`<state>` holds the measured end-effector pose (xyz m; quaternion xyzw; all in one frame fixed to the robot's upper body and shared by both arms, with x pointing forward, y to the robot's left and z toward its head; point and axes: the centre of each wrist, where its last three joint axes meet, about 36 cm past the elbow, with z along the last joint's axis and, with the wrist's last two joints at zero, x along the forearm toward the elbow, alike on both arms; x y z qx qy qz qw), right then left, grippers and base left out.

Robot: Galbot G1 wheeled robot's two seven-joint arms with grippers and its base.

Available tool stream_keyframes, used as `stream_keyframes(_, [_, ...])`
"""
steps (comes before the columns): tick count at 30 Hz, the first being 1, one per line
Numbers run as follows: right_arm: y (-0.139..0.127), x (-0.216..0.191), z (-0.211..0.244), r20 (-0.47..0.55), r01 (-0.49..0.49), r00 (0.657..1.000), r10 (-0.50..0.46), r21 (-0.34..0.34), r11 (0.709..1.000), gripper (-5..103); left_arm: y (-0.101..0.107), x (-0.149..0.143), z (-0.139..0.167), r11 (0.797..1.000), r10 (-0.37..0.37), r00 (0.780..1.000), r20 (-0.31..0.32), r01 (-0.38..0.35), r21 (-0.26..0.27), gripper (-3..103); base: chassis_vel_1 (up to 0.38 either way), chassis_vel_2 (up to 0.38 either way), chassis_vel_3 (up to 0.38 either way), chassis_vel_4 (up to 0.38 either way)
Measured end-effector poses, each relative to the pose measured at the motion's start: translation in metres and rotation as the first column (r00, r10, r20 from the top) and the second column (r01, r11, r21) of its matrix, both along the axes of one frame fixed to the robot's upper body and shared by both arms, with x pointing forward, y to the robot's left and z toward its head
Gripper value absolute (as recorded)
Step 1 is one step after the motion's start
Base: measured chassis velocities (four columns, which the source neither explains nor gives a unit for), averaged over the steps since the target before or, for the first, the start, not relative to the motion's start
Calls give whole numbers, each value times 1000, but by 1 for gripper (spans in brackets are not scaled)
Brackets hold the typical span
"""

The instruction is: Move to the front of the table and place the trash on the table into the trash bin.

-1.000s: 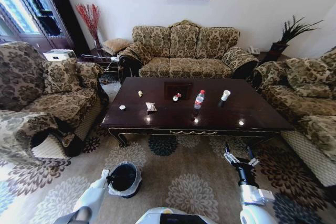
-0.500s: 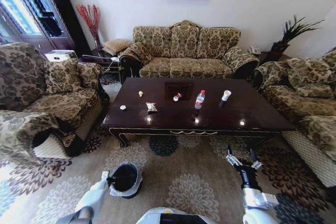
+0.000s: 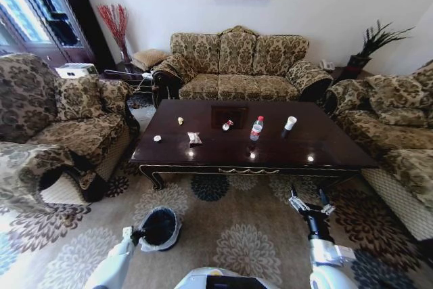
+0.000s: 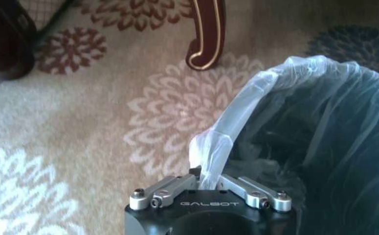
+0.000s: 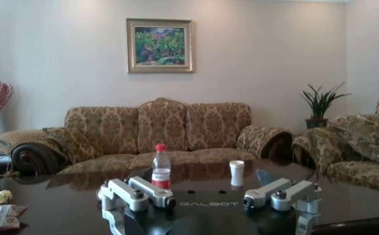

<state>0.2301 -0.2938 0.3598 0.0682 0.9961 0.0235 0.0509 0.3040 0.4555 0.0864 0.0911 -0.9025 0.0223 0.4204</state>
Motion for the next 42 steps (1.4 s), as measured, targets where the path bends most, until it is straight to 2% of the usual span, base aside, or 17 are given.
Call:
stream_keyframes(7, [3,0,1,4,1,1000,-1,3,1000,100,-2,-1,11,1000,0,998,62,0,-11,0,0,0,0,0])
stream_keyframes(12, [6,3,1,13,6,1000,-6,15,1000,100,-3,-25,38,1000,-11,995,97,13,-17,0,0,0,0,0])
stream_keyframes(15, [10,7,-2,22,2,1000,-3,30,1000,100,-6,-32,78,999,-45,982,185,40,34,0,0,0,0,0])
stream_keyframes(16, [10,7,-2,22,2,1000,-3,30,1000,100,-6,-32,78,999,-45,982,185,40,34,0,0,0,0,0])
stream_keyframes(19, [14,15,-5,36,-6,999,5,42,999,100,-12,-46,127,996,-58,957,285,37,77,0,0,0,0,0])
stream_keyframes(20, [14,15,-5,36,-6,999,5,42,999,100,-12,-46,127,996,-58,957,285,37,77,0,0,0,0,0])
stream_keyframes(26, [16,31,-9,67,-18,998,14,70,997,100,-16,-86,211,984,-112,916,385,49,169,0,0,0,0,0])
stream_keyframes(27, [16,31,-9,67,-18,998,14,70,997,100,-16,-86,211,984,-112,916,385,49,169,0,0,0,0,0])
stream_keyframes(29, [15,36,-11,79,-19,997,13,81,997,100,-13,-94,237,974,-147,894,423,56,222,0,0,0,0,0])
stream_keyframes(31, [15,40,-15,101,-21,995,12,83,996,100,-13,-102,270,959,-191,860,474,59,278,0,0,0,0,0])
stream_keyframes(32, [15,40,-15,101,-21,995,12,83,996,100,-13,-102,270,959,-191,860,474,59,278,0,0,0,0,0])
stream_keyframes(33, [16,41,-16,106,-22,994,14,84,996,100,-14,-103,280,954,-204,848,490,59,294,0,0,0,0,0])
stream_keyframes(35, [18,41,-17,109,-31,994,22,83,996,100,-16,-101,306,941,-237,809,538,52,335,0,0,0,0,0])
stream_keyframes(36, [20,40,-17,109,-37,994,28,81,996,100,-19,-97,319,938,-245,788,565,46,343,0,0,0,0,0])
stream_keyframes(38, [20,39,-16,109,-41,994,32,79,996,100,-21,-96,324,938,-248,779,576,44,345,0,0,0,0,0])
stream_keyframes(41, [19,37,-8,104,-63,993,56,59,996,100,-40,-76,370,942,-264,695,669,36,334,0,0,0,0,0])
stream_keyframes(42, [19,37,-8,104,-63,993,56,59,996,100,-40,-76,370,942,-264,695,669,36,334,0,0,0,0,0])
